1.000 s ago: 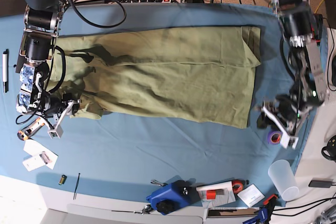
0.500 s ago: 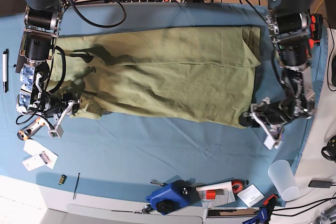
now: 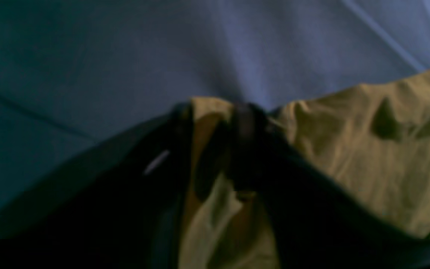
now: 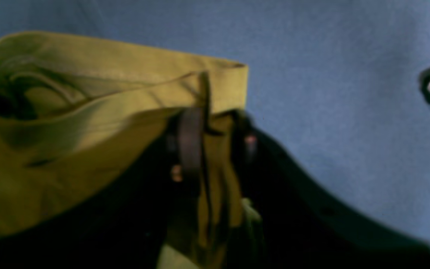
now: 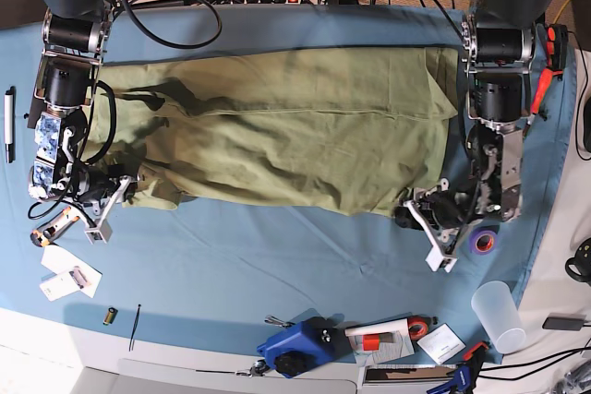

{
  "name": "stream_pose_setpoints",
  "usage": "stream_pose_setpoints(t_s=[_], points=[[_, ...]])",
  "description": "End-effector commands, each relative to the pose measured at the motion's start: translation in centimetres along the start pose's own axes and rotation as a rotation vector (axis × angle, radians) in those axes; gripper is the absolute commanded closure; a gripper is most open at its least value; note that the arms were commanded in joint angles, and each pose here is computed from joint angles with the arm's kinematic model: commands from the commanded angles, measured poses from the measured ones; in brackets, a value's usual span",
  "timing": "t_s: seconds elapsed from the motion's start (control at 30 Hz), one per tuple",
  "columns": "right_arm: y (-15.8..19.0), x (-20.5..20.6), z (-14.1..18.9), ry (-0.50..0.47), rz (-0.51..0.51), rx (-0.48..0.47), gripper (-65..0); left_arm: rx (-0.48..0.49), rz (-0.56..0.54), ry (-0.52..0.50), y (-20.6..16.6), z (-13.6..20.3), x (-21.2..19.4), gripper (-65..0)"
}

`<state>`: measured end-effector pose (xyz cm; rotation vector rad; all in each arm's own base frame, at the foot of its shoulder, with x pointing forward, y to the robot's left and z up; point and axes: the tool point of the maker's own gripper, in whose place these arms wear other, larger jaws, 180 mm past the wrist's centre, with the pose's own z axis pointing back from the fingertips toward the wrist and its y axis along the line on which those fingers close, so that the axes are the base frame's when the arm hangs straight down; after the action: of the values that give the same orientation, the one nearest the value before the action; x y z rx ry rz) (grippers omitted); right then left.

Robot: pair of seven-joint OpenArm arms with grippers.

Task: Layout the t-shirt on the table in an organized manner, then fold the t-shirt properly
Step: 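Grasp the hem edge with the left gripper at the shirt's other end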

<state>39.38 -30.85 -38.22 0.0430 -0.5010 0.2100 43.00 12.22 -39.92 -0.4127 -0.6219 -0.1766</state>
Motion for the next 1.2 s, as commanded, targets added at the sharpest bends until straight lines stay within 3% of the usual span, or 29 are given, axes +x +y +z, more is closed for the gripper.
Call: stream_pose_setpoints(t_s=[0.0,0.1,0.23,0.4,0.57,0.8,1.0,1.17], points=[[-1.3,1.8,1.2,-0.041,-0.009,-0.034,-4.9,0.028,-0.028,0.053,0.3,0.1,-0.4,-9.0],[-1.7,1.8,1.3,-0.043,-0.043,-0.056,0.0,0.066,-0.061,0.088,1.0,0.2,-1.0,0.0],[-1.8,2.7,1.5,-0.074,-0.045,-0.062,0.0,0.091,-0.067,0.127,1.7,0.5,-1.7,0.0],[-1.1,5.7,3.1,-0.183,-0.016,-0.054,0.0,0.132,-0.044,0.133,2.2,1.3,-1.0,0.0],[0.5,8.1,5.2,-0.253,0.014,-0.014,0.0,0.069,-0.044,0.141,0.2,2.4,0.0,0.0],[0.7,8.0,6.4,-0.221,0.046,-0.024,0.0,0.063,-0.065,0.167,-1.0,4.2,0.9,0.0],[-0.1,7.3,7.4,-0.218,0.025,0.007,0.0,0.083,-0.066,0.083,-0.9,6.4,2.5,0.0],[-0.9,7.0,8.3,-0.209,0.011,0.016,0.0,0.077,-0.036,0.038,-0.8,7.6,0.6,0.0]])
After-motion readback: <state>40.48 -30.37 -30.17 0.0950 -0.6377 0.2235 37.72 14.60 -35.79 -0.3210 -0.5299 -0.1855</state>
